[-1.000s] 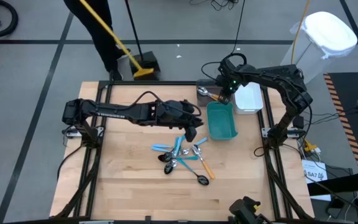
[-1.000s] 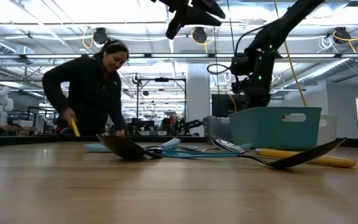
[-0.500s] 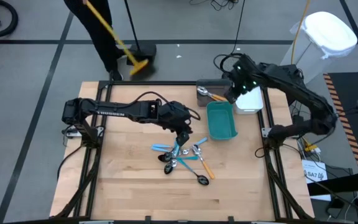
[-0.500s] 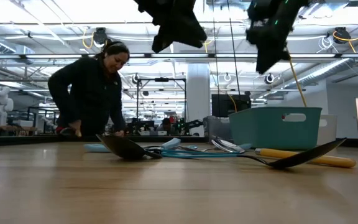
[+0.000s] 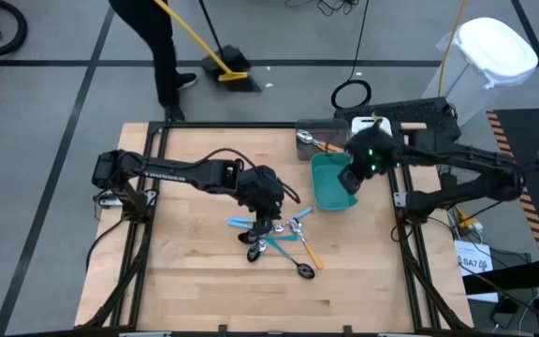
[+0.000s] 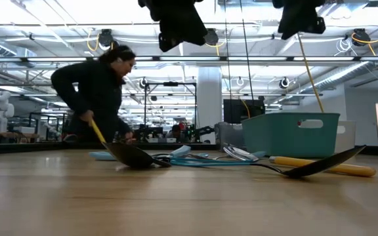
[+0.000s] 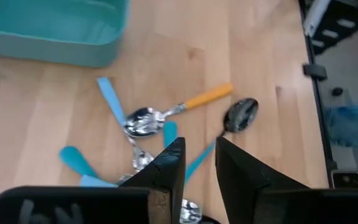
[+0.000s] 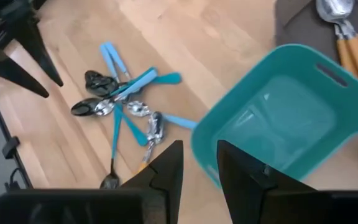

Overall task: Sort silverware by color (type)
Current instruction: Put the orange spoon into the black bin

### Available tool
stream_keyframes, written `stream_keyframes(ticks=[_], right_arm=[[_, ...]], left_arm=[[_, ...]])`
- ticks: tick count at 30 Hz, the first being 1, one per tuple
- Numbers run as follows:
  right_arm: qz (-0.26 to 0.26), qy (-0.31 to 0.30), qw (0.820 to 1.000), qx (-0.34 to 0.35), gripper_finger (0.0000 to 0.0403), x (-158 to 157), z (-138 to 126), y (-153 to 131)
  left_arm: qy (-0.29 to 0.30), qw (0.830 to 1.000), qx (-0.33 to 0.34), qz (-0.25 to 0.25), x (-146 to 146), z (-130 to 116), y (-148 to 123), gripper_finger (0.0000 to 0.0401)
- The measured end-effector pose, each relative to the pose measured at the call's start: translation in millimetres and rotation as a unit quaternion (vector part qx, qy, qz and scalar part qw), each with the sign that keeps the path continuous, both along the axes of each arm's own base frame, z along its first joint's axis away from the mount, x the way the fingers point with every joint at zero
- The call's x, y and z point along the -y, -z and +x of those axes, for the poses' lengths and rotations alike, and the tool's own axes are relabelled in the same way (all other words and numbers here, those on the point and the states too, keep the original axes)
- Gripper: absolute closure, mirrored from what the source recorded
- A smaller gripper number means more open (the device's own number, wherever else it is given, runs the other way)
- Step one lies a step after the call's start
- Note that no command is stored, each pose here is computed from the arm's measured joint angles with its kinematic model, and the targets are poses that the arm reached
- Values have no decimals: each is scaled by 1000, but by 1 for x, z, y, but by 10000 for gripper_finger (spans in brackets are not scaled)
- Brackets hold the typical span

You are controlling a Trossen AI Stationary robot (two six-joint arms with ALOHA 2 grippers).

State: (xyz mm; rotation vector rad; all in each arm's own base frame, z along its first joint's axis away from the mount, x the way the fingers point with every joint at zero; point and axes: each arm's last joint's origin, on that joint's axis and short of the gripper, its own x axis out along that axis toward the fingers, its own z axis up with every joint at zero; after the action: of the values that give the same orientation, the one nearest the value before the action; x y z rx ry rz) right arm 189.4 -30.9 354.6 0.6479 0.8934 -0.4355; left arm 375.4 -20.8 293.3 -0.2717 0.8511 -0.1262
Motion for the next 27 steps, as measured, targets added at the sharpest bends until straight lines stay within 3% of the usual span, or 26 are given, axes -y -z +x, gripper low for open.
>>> stream_keyframes(ticks=[9, 19, 27], right_arm=[[-31, -56, 998, -14, 310, -51, 22, 11], [-71, -159, 980, -96, 310, -93, 58, 50], [-38, -121, 979, -158, 304, -105, 92, 93]], left_arm=[[-27, 998, -46, 24, 26, -4, 11, 236], [-31, 998, -51, 33, 38, -4, 14, 231], [-46, 997, -54, 29, 39, -5, 14, 231]])
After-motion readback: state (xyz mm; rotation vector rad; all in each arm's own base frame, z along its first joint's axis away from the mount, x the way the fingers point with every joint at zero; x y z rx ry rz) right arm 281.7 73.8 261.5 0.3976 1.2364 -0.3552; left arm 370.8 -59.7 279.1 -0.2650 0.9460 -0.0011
